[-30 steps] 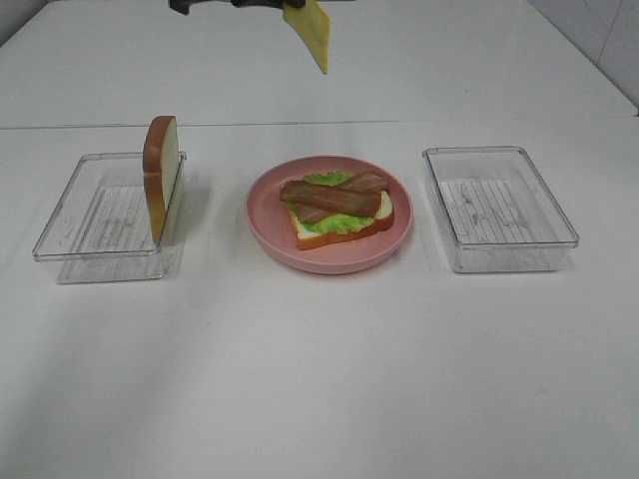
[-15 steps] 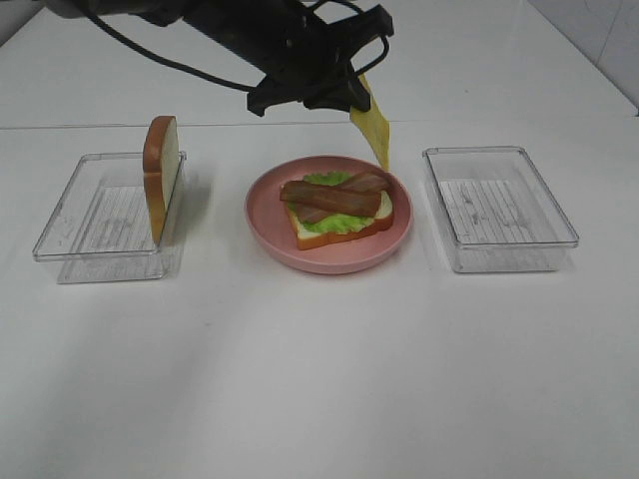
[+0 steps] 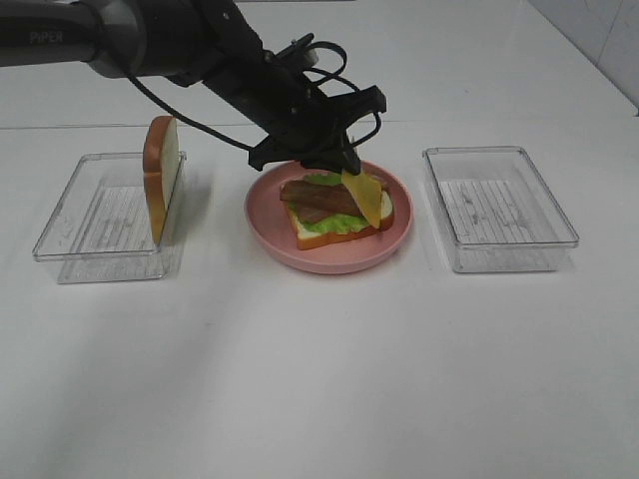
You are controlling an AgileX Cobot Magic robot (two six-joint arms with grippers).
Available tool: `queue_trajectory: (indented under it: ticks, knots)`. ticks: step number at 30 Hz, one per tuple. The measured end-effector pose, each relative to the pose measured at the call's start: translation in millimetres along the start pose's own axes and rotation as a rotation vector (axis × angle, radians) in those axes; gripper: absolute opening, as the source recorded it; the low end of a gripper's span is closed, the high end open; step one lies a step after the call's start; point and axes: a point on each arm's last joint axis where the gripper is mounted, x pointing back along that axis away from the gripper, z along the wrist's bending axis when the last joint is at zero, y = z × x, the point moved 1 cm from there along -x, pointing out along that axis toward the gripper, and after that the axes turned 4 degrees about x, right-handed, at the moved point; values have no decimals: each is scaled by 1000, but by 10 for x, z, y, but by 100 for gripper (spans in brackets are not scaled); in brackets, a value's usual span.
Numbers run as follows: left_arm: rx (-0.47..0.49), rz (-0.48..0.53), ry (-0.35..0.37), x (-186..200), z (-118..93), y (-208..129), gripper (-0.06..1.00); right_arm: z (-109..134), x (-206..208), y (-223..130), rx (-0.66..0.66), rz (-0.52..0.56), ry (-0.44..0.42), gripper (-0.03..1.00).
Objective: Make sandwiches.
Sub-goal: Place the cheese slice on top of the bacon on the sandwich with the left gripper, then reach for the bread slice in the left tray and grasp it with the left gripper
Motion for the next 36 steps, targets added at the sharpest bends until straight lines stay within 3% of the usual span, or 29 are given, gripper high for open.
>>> queue_trajectory:
  ticks: [14, 17, 18, 19, 20, 21, 22, 23, 24, 25, 26, 27, 28, 32, 36]
  knots:
    - [-113, 15, 103, -57, 146, -19, 1, 0, 0, 0, 0, 0, 0, 98]
    - [-129, 14, 116, -56, 158, -16, 11, 0, 0, 0, 0, 0, 0, 98]
    - [-131, 14, 118, -55, 160, -15, 24, 0, 0, 0, 0, 0, 0, 98]
    - [-131, 14, 118, -55, 160, -15, 24, 0, 0, 0, 0, 0, 0, 98]
    - [-132, 14, 120, -55, 162, -15, 40, 0, 0, 0, 0, 0, 0, 98]
    - [-132, 14, 120, -55, 162, -15, 40, 0, 0, 0, 0, 0, 0, 98]
    - [-139, 13, 125, -54, 167, -14, 50, 0, 0, 0, 0, 0, 0, 98]
    - [-144, 12, 128, -54, 170, -12, 67, 0, 0, 0, 0, 0, 0, 98]
    - [-144, 12, 128, -54, 170, -12, 67, 0, 0, 0, 0, 0, 0, 98]
    - [-164, 11, 132, -49, 172, -8, 82, 0, 0, 0, 0, 0, 0, 98]
    - [-177, 9, 135, -45, 172, -5, 88, 0, 0, 0, 0, 0, 0, 98]
    - [-177, 9, 135, -45, 172, -5, 88, 0, 0, 0, 0, 0, 0, 98]
    - [-203, 5, 140, -19, 154, 14, 95, 0, 0, 0, 0, 0, 0, 98]
    - [-244, -23, 138, 67, 62, 102, 96, 0, 0, 0, 0, 0, 0, 98]
    - [-325, -60, 146, 356, -208, 310, 97, 0, 0, 0, 0, 0, 0, 98]
